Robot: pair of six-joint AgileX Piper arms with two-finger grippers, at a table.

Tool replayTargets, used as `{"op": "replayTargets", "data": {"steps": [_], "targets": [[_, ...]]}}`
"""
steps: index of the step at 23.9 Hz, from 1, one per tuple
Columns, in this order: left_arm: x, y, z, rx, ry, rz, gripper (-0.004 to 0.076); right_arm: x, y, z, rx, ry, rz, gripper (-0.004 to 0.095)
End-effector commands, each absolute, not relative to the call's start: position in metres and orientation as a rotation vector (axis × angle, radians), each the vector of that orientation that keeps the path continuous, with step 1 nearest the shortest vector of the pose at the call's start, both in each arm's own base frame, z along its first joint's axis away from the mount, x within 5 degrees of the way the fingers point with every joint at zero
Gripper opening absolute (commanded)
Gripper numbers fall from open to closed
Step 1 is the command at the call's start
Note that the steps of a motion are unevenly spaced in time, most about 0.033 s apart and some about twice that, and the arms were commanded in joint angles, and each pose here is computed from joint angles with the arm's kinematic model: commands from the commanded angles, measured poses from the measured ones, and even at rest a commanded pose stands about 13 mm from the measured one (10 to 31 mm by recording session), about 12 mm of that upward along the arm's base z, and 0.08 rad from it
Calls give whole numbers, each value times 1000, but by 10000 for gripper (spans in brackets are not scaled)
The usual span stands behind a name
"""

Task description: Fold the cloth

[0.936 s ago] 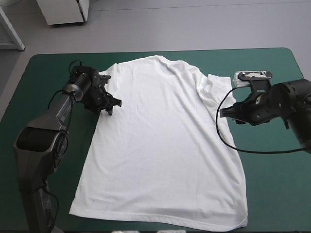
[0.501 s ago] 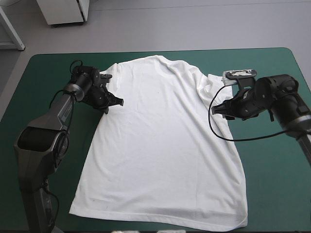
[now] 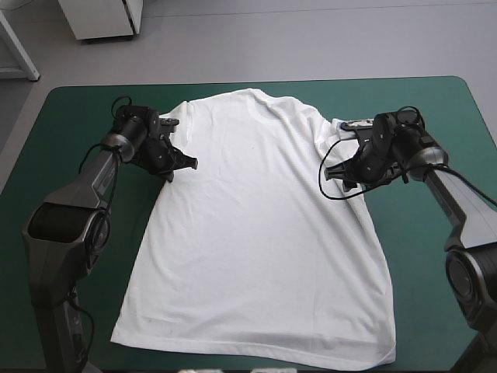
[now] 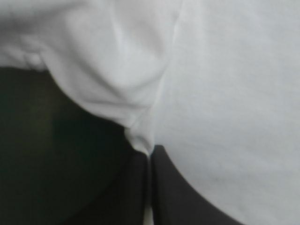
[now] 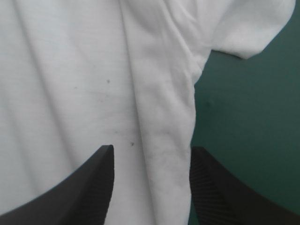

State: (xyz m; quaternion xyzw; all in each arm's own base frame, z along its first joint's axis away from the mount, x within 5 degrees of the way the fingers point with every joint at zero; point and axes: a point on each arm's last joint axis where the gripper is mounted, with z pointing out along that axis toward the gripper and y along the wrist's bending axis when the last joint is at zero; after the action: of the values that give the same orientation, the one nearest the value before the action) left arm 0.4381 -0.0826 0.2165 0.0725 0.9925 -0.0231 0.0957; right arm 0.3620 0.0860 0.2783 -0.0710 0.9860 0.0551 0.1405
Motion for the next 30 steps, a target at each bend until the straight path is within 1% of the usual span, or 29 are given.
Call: {"op": "replayTargets", "data": {"steps": [1,7,11,15,16,17,18,19,23,25,30], "targets": [[438,-82,237,189,2874,-89,-9,369,75,279,-191,2859,129,476],[438,-83,237,188,2871,-92,-9,384,73,265,-169,2815,127,468],[438,-83,237,187,2869,-95,-9,391,75,249,-162,2846,137,468],[438,-83,237,187,2869,-95,-9,394,76,228,-152,2918,135,453],[438,-83,237,187,2869,-95,-9,394,76,224,-137,2944,134,353],[438,-83,237,187,2869,-95,-9,393,76,224,-137,2948,133,273],[438,-83,237,186,2876,-100,-9,393,76,227,-139,2942,132,55],[437,-83,240,186,2872,-100,-9,392,76,231,-128,2934,134,-11],[437,-83,258,201,2837,-103,-9,392,74,255,-134,2856,123,-15],[436,-82,282,204,2785,-103,-9,394,71,283,-128,2773,85,-15],[427,-83,334,231,2677,-138,-9,395,67,332,-143,2656,24,-15]]}}
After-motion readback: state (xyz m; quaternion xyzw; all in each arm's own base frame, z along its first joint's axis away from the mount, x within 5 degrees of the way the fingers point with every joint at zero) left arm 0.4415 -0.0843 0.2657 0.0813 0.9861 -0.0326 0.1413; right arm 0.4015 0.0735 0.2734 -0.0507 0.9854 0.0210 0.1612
